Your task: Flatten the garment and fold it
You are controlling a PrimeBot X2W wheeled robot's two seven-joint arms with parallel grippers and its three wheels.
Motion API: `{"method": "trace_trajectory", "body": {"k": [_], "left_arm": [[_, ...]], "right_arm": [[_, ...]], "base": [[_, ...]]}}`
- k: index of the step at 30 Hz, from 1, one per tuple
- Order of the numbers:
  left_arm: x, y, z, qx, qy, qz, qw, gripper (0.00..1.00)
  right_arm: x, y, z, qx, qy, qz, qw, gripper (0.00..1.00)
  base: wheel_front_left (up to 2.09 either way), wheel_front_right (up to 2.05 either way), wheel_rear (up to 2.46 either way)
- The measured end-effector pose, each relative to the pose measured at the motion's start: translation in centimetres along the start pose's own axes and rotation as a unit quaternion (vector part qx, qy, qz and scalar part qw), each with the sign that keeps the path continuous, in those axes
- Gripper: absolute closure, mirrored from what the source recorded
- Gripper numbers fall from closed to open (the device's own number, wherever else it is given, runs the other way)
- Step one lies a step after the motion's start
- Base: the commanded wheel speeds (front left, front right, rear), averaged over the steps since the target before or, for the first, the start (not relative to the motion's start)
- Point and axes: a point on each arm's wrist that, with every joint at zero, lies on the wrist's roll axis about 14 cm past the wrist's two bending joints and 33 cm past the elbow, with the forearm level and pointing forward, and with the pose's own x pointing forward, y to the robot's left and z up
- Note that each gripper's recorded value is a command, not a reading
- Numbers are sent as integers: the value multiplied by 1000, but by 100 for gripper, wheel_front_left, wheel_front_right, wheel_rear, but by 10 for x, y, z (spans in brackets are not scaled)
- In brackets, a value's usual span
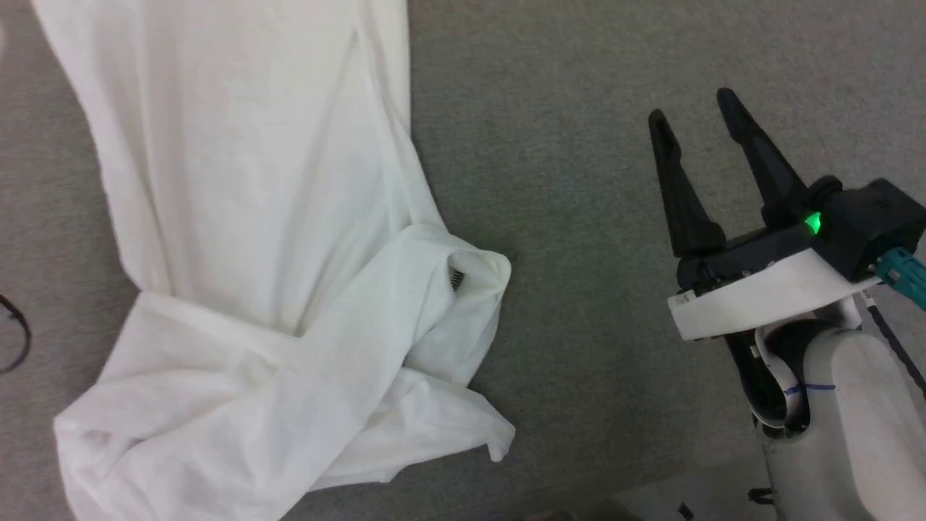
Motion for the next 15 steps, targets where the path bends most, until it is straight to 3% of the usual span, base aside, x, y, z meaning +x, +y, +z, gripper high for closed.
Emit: {"method": "trace_trajectory", "body": {"k": [6, 15], "left_arm": [[45, -10, -54, -8, 146, -8, 989, 0], [76, -5, -148, -9, 313, 22, 949, 0]], "right_arm": [[-3, -14, -18, 4, 16, -18, 1000, 0], [-11, -32, -50, -2, 53, -43, 998, 0]], "base": [[0, 0, 0], [0, 0, 0]]}}
